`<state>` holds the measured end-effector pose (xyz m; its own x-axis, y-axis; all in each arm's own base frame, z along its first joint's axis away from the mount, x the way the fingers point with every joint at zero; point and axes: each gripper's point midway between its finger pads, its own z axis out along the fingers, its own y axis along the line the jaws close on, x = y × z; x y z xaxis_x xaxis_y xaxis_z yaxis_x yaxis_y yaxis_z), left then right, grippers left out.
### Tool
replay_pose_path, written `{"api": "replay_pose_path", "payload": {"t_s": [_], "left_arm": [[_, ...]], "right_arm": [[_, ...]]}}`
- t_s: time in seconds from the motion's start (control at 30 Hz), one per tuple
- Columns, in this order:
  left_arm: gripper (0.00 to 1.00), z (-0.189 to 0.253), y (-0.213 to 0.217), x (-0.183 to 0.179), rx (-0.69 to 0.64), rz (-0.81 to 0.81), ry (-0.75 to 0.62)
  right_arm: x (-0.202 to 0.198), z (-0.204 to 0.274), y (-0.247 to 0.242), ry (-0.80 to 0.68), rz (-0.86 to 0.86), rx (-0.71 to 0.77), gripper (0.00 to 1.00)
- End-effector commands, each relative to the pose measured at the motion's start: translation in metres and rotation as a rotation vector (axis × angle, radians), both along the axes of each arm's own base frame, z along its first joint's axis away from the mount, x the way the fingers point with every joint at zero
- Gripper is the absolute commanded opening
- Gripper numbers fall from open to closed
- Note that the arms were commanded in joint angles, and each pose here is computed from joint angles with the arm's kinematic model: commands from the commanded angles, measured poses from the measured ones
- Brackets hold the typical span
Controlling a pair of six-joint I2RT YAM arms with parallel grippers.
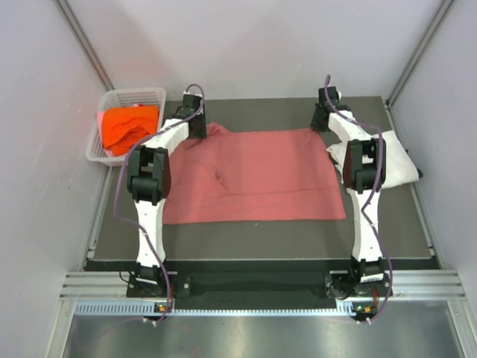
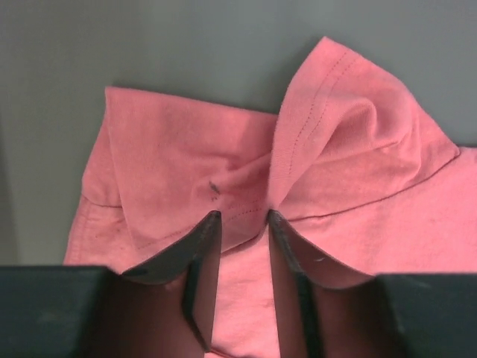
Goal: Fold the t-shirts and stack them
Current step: Fold the tshirt
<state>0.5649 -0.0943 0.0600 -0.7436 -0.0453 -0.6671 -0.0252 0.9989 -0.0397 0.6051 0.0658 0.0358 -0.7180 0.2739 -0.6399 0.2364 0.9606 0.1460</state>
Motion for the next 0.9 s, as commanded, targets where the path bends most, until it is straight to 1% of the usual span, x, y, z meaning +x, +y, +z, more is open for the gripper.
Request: {"api": "replay_pose_path", "payload": {"t_s": [0.0,0.1,0.17,0.2,0.47,0.73,0.87], "left_arm": [[0.29,0.01,0.002,0.01,0.022,0.009,-0.036],[0.15,0.017,0.009,0.01,0.075,0.027,-0.06],[0.07,0.025,0.008,0.009,0.088,0.023,-0.077],[0.0,0.028,0.008,0.008,0.097,0.021,-0.081],[0.0,0.05,0.01,-0.002,0.146,0.029,-0.11],[0.0,0.081,0.008,-0.011,0.152,0.021,-0.135],[0.0,0.095,0.014,-0.02,0.197,0.028,-0.125]], "right_arm": [[0.001,0.004,0.001,-0.014,0.01,0.011,0.0],[0.001,0.006,0.002,-0.018,0.013,0.011,0.0],[0.003,0.008,0.002,-0.031,0.013,0.012,0.0],[0.001,0.01,0.002,-0.034,0.014,0.011,0.0],[-0.002,0.019,-0.002,-0.06,0.001,0.02,0.0],[0.004,0.051,0.003,-0.143,0.004,0.068,0.0],[0.001,0.06,0.005,-0.159,0.013,0.08,0.0]]}}
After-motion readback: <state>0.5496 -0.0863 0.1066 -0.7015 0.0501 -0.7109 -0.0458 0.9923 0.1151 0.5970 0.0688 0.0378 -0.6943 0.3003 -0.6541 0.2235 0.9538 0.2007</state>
